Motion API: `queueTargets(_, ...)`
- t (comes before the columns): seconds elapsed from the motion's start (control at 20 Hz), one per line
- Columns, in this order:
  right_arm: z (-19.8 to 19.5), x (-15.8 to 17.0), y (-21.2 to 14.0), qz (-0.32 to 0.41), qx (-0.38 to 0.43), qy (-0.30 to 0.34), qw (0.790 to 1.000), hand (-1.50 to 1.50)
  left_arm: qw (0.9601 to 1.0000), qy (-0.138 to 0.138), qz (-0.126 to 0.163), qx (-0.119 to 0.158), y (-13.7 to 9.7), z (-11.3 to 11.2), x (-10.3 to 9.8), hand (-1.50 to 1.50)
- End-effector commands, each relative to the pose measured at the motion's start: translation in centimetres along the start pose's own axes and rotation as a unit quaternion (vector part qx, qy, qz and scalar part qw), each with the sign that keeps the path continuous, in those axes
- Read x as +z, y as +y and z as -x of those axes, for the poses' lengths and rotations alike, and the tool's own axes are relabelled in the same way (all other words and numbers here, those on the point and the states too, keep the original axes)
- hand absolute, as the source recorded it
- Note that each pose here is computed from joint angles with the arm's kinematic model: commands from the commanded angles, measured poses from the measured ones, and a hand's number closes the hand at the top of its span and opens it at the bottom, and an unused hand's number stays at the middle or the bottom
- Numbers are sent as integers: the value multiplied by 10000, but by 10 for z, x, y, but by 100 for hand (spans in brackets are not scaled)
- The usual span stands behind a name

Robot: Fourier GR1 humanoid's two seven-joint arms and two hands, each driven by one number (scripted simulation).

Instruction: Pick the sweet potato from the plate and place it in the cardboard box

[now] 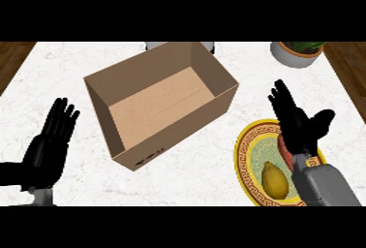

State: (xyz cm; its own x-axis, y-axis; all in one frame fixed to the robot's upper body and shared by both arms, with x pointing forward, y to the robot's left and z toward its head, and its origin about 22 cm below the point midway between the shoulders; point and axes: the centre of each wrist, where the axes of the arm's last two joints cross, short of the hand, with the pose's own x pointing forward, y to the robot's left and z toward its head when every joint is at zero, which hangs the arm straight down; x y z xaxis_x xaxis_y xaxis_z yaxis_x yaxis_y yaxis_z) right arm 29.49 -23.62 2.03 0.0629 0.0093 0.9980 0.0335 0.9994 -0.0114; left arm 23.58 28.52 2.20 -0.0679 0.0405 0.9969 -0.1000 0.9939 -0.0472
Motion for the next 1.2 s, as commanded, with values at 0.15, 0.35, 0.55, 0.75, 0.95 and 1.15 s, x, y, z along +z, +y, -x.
queueTargets(0.15,-17,3,-37,-2038,2,-327,9785,-150,9786,233,-597,-1955,59,-13,-8,0)
queueTargets(0.35,-80,-2,-56,-2944,2904,-1396,8997,-150,9680,563,-634,-2361,68,-4,-1,0)
queueTargets(0.55,-3,29,-116,-3513,1470,-1118,9178,-150,9512,784,-908,-2843,84,-5,-5,0)
queueTargets(0.75,2,25,-159,-3781,683,-1669,9080,-150,9504,698,-856,-2908,77,-9,-18,0)
queueTargets(0.95,-25,13,-195,-3854,1560,-2045,8862,-150,9498,807,-671,-2946,66,0,-20,0)
queueTargets(1.15,-50,5,-196,-4240,3148,-2033,8245,-150,9496,796,-701,-2949,60,4,-27,0)
